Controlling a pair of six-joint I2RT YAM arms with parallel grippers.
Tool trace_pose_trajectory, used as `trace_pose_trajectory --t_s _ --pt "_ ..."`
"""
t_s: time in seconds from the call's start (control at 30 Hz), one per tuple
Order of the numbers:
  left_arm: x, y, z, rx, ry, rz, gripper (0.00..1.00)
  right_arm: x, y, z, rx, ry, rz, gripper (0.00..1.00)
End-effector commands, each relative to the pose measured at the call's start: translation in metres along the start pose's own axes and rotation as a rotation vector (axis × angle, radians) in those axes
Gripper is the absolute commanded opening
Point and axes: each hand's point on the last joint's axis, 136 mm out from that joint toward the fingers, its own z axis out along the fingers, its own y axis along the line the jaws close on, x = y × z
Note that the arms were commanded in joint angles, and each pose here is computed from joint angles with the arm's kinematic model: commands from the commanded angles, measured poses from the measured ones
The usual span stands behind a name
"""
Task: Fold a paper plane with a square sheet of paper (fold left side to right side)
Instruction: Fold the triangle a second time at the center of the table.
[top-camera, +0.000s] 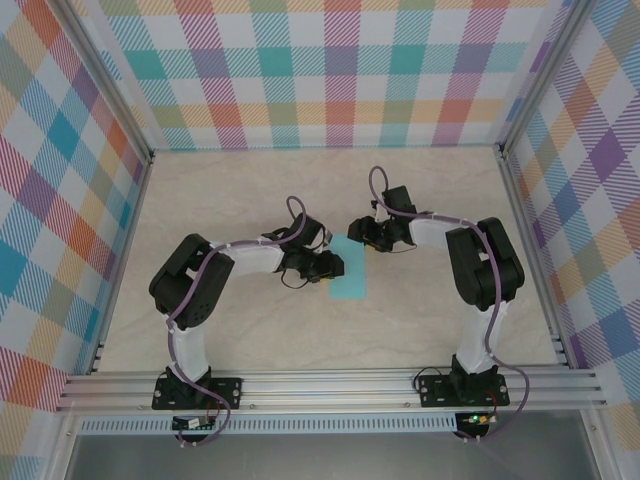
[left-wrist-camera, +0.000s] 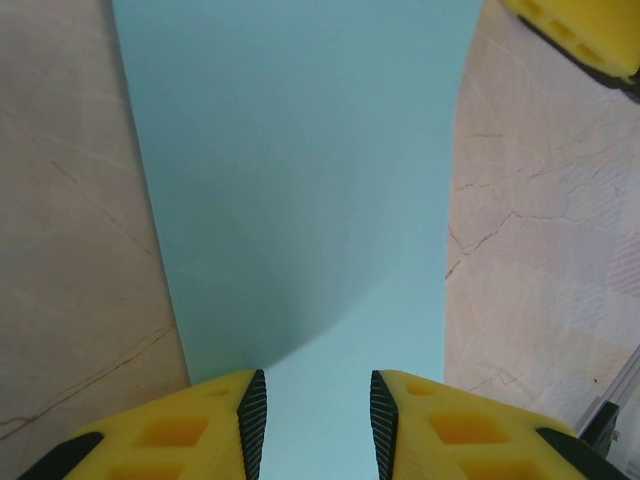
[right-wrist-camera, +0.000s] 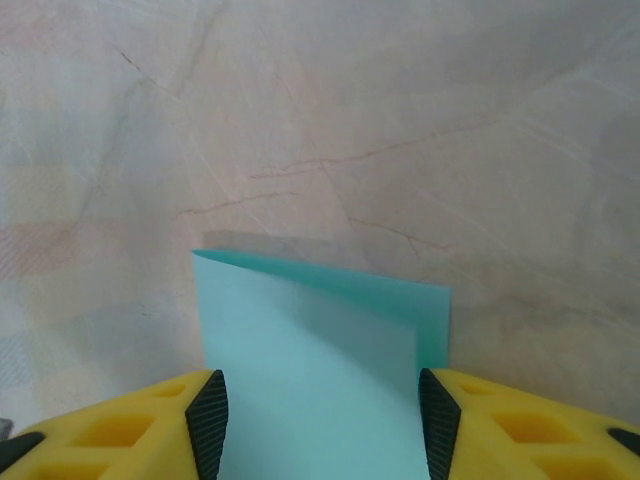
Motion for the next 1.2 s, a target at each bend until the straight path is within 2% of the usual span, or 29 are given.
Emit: trace_pose_trajectory --t_s 0.0,0.07,0.17,0.37,0.53,0.63,0.87,1.17 --pt "-0.001 -0.017 -0.009 0.026 -0.023 0.029 0.37 0.004 0.004 -0.004 -0.027 0.009 -0.021 0.54" --pt "-0.003 -0.026 -0.017 0.052 -0.040 0.057 0.44 0.008 0.002 -0.005 -0.025 0.016 -0.019 0.53" --pt "-0.004 -0.035 -0.034 0.063 -0.077 0.129 0.48 0.011 0.003 -0.008 -0.030 0.014 -0.020 0.48" --pt "0.002 -0.042 -0.067 0.048 -0.160 0.307 0.60 0.012 0.014 -0.018 -0.063 0.010 -0.031 0.36" --pt "0.016 -0.047 -0.086 -0.037 -0.210 0.474 0.63 0.007 0.029 -0.027 -0.080 0.035 -0.015 0.23" --pt "0.028 -0.054 -0.094 -0.084 -0.229 0.577 0.70 0.008 0.032 -0.032 -0.064 0.063 0.005 0.18" --pt "0.050 -0.063 -0.082 -0.165 -0.232 0.704 0.77 0.013 0.032 -0.036 -0.036 0.119 0.050 0.13" --pt "0.062 -0.078 -0.047 -0.265 -0.192 0.812 0.75 0.015 0.033 -0.032 -0.045 0.144 0.063 0.09"
